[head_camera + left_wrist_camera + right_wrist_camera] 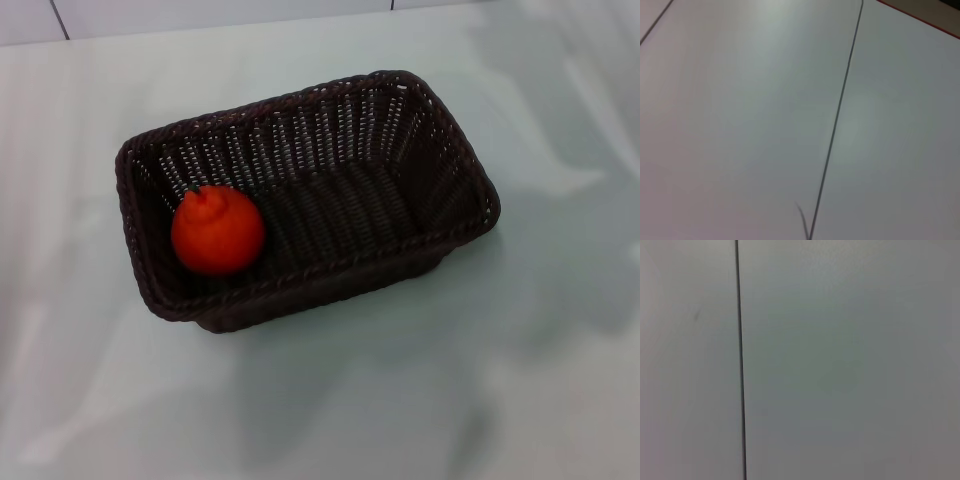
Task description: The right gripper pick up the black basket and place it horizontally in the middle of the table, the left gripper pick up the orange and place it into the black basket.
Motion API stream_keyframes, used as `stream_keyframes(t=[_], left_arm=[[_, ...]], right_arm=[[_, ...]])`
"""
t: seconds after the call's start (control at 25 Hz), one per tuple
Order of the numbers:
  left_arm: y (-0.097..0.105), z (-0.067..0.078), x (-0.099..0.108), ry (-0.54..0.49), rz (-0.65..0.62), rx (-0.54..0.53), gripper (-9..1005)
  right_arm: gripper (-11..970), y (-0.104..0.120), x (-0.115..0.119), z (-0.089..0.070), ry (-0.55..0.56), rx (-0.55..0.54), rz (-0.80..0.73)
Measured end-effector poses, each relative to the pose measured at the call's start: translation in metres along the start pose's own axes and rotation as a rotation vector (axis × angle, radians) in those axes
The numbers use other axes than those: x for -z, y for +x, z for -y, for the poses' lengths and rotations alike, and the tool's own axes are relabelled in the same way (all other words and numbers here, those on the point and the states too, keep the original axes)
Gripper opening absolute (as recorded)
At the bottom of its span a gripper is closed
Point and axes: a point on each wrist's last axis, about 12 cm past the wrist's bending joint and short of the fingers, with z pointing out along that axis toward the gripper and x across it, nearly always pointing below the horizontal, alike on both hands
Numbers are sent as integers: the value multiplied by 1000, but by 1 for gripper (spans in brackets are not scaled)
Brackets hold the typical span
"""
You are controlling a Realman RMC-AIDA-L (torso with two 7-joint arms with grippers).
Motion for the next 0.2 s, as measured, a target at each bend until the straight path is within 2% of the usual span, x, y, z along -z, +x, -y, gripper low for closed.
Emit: stream_keyframes(t=[0.2], left_arm=[[0, 0, 2, -10, 6, 4, 888]], right_arm=[[656, 0, 1, 0, -2, 1, 1]])
